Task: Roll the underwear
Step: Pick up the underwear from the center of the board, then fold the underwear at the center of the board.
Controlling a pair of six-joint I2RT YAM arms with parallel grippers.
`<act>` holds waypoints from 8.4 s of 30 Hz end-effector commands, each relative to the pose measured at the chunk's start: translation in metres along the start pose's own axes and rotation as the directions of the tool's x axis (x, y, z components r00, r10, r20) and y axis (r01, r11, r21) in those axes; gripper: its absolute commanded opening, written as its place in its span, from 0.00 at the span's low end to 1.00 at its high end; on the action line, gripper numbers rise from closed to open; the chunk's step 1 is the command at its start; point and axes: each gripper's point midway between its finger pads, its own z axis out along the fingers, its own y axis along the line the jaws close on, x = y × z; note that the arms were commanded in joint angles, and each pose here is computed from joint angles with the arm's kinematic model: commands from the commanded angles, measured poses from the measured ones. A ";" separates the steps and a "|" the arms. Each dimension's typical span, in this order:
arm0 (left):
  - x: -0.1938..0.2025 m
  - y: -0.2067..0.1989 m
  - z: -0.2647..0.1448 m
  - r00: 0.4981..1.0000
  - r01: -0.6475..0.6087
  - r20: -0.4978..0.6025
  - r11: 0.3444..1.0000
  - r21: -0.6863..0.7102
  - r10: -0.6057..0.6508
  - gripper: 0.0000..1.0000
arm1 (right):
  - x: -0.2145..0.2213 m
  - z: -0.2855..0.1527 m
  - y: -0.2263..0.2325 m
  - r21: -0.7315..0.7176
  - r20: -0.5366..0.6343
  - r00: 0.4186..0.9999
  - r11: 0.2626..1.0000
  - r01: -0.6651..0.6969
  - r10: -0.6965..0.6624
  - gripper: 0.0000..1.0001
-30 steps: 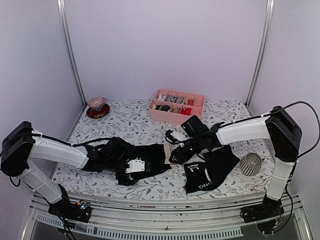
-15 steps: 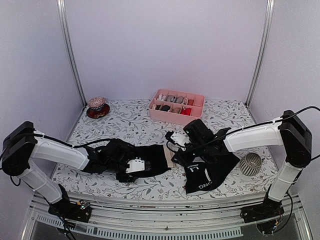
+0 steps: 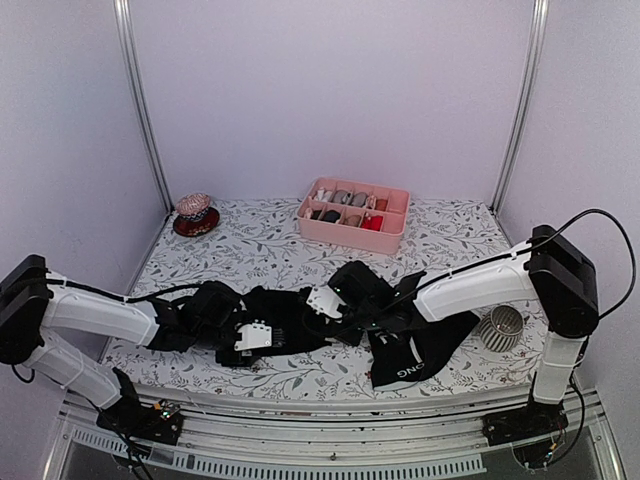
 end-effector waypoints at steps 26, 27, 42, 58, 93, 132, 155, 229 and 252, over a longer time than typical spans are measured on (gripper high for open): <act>-0.005 -0.006 0.001 0.998 0.035 0.050 0.999 0.032 -0.037 0.46 | 0.027 0.016 0.006 0.086 -0.117 0.987 0.989 0.123 -0.113 0.51; -0.005 -0.007 0.001 0.998 0.033 0.047 0.999 0.036 -0.035 0.45 | 0.029 0.016 0.005 0.090 -0.126 0.986 0.988 0.124 -0.112 0.51; -0.008 -0.002 -0.018 0.997 0.013 0.074 1.000 0.010 -0.014 0.43 | 0.030 0.006 0.024 -0.047 -0.148 0.984 0.995 0.089 -0.095 0.49; 0.002 -0.016 -0.010 0.999 -0.041 0.019 0.998 0.043 0.041 0.73 | -0.019 -0.064 -0.005 0.031 0.100 0.995 0.999 -0.007 0.004 0.65; -0.016 0.001 -0.008 0.998 -0.046 0.045 0.998 0.051 0.044 0.01 | -0.015 -0.077 0.032 0.096 0.289 0.907 0.952 0.291 -0.307 0.80; -0.015 0.035 -0.041 0.990 -0.008 0.143 0.999 0.036 0.003 0.00 | 0.020 0.020 0.027 0.239 -0.024 0.884 0.856 0.458 -0.466 0.50; 0.000 0.015 -0.055 0.979 -0.114 0.173 0.993 0.035 0.106 0.00 | -0.007 -0.024 0.076 -0.194 0.095 0.961 0.942 0.275 -0.261 0.03; 0.014 0.096 -0.036 0.991 -0.106 0.061 0.984 -0.142 0.115 0.03 | -0.017 -0.002 0.048 -0.544 -0.234 0.878 0.692 -0.474 0.418 0.04; 0.017 0.133 -0.003 0.998 -0.044 0.033 0.972 -0.232 0.053 0.18 | -0.008 0.025 0.014 -0.470 -0.267 0.832 0.688 -0.553 0.486 0.11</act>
